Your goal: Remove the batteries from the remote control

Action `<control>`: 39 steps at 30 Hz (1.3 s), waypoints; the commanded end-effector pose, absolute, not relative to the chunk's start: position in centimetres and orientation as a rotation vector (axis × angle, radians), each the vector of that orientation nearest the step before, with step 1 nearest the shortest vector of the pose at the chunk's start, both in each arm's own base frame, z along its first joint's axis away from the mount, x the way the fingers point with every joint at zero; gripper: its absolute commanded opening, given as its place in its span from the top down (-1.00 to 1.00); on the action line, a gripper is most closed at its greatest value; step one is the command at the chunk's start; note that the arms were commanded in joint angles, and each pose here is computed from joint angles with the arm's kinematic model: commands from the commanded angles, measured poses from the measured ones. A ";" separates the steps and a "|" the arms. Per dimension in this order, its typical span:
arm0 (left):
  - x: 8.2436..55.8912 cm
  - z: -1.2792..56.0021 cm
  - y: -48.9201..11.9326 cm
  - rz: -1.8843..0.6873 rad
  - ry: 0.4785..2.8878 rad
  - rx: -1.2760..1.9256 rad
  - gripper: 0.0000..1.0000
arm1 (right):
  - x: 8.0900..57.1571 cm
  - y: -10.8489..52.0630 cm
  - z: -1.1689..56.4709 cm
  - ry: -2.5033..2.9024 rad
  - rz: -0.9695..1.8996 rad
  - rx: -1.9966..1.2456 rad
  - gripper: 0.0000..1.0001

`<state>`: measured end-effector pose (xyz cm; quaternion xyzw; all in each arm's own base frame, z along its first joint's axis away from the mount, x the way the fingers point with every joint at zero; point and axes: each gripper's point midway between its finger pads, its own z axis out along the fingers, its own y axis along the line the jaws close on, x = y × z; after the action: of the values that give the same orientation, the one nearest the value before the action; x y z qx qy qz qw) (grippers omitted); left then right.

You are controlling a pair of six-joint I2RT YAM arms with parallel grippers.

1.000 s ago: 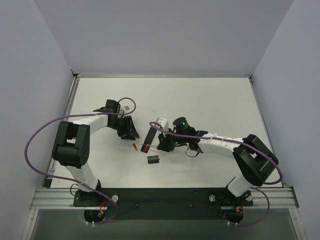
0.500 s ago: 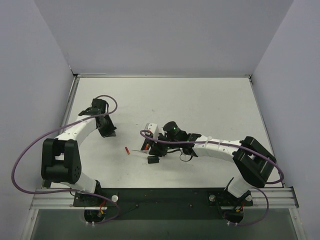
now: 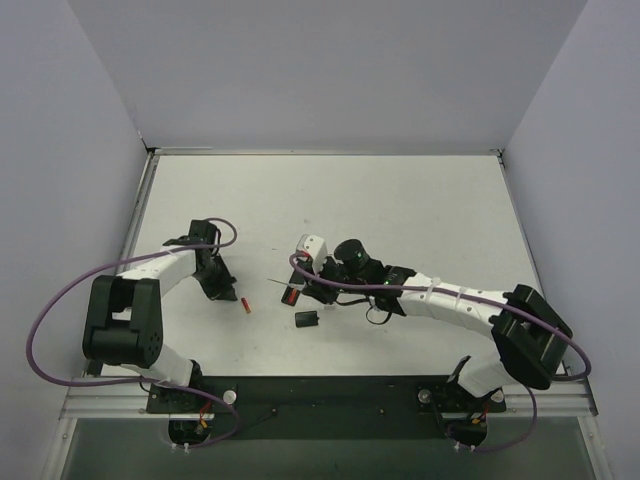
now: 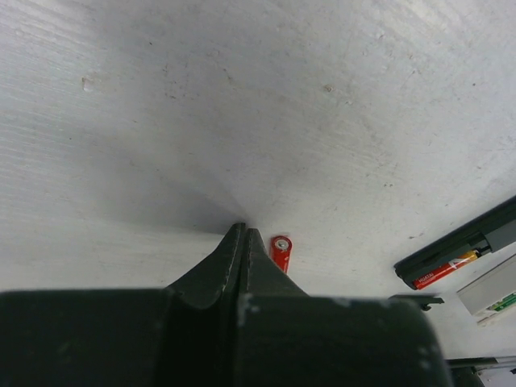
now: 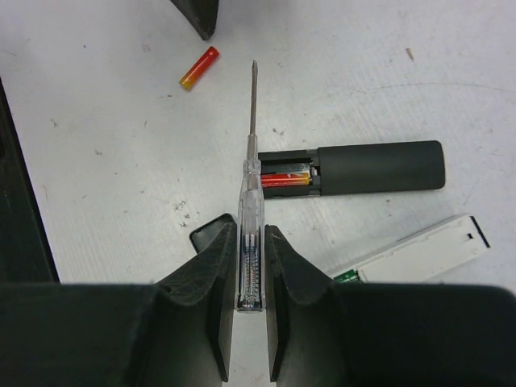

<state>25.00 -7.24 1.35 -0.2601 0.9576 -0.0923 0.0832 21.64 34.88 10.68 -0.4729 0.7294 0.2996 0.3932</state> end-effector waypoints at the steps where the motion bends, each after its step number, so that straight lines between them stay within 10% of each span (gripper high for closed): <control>1: 24.9 1.8 -8.1 -0.343 2.844 -0.761 1.00 | 23.0 33.0 11.9 1.864 0.630 -1.121 1.00; 16: 27.3 4.8 -8.2 -0.391 2.741 -0.677 1.00 | 23.0 30.7 12.4 1.918 0.578 -1.065 1.00; 18: 29.1 6.6 -8.6 -0.426 2.675 -0.621 0.33 | 23.1 30.2 12.4 1.957 0.547 -1.045 1.00; 20: 30.3 7.4 -9.6 -0.489 2.644 -0.577 0.14 | 23.1 29.4 12.2 2.000 0.512 -1.035 1.00; 39: 28.8 4.7 -21.6 -0.954 2.797 -0.226 0.34 | 22.0 24.3 14.8 2.127 0.377 -0.896 1.00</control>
<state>28.70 -19.36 4.13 -0.0851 0.9565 -0.2649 0.0881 21.27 25.69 12.50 -0.3940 0.8220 0.1709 0.3741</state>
